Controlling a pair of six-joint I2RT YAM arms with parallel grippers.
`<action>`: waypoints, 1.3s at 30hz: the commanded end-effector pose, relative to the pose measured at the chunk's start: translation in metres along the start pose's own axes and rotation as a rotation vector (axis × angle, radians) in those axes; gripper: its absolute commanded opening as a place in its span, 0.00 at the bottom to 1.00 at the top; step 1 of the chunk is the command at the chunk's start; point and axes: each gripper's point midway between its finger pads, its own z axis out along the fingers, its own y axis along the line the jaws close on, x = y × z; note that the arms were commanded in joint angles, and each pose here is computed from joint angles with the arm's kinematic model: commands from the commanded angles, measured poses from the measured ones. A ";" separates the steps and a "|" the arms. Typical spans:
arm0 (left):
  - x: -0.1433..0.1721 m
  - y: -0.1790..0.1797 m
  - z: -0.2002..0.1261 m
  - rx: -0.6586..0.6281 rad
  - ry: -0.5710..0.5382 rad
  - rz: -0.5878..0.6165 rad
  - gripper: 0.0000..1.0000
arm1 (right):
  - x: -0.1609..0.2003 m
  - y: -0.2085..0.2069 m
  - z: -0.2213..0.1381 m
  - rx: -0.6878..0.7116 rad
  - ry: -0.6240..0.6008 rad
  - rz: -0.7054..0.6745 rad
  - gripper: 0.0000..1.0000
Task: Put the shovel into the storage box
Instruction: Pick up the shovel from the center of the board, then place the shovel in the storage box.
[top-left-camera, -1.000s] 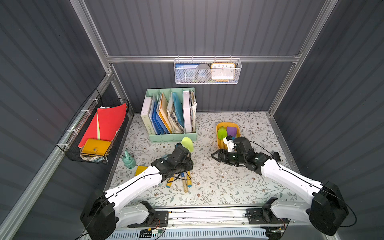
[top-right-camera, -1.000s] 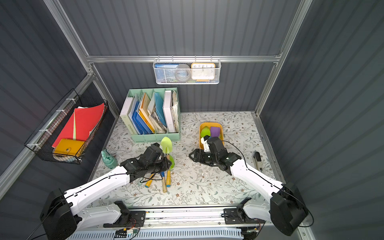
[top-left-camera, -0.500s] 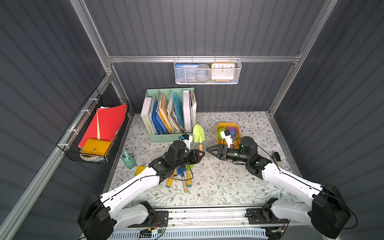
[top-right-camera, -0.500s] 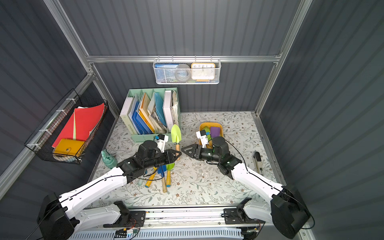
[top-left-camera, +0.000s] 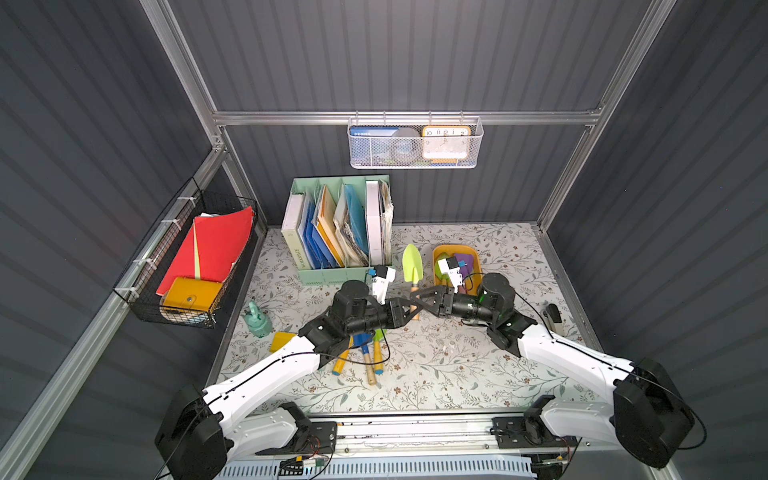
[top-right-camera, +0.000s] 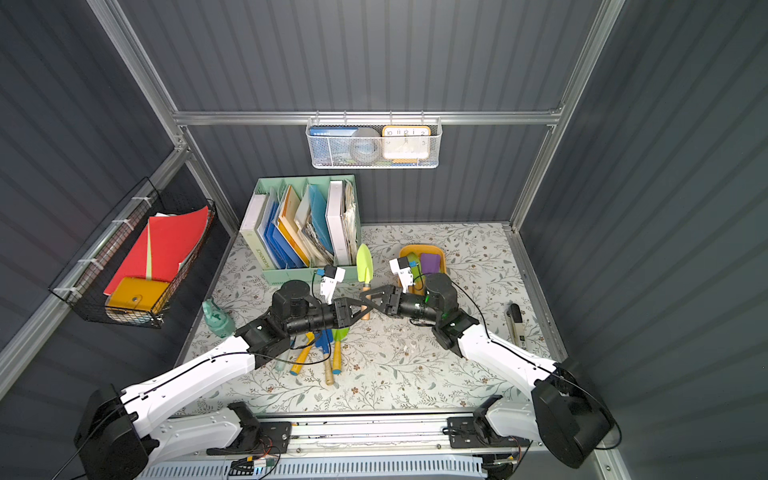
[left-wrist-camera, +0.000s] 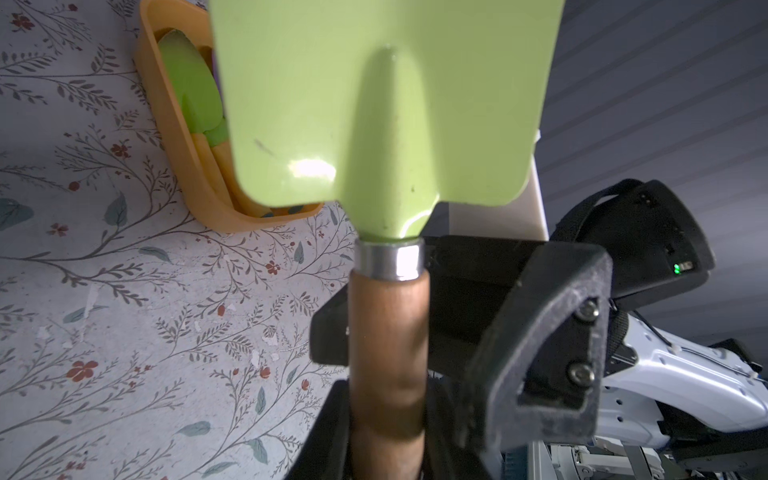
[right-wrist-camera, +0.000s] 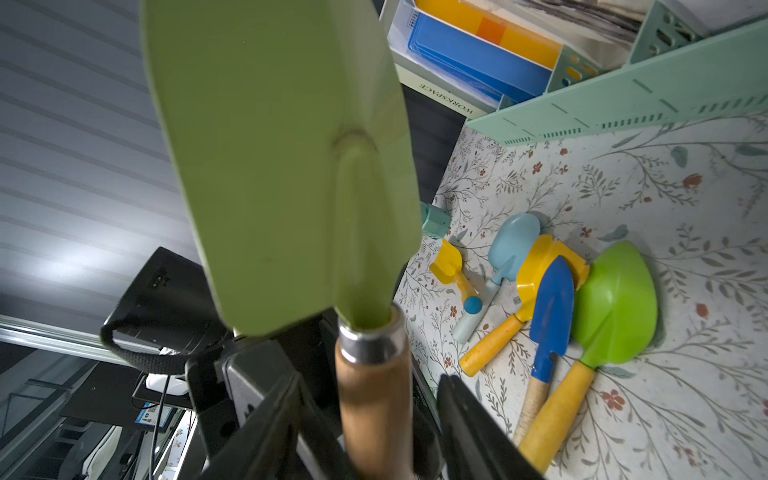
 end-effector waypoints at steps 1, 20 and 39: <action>0.002 -0.015 -0.001 0.077 0.007 0.030 0.06 | -0.004 0.010 -0.003 -0.045 -0.039 -0.026 0.54; 0.014 -0.009 -0.003 0.068 0.034 0.023 0.32 | -0.013 0.015 -0.018 -0.003 -0.107 -0.079 0.17; 0.019 0.070 -0.015 -0.333 -0.015 -0.075 0.60 | -0.062 -0.078 -0.102 0.783 -0.184 -0.112 0.18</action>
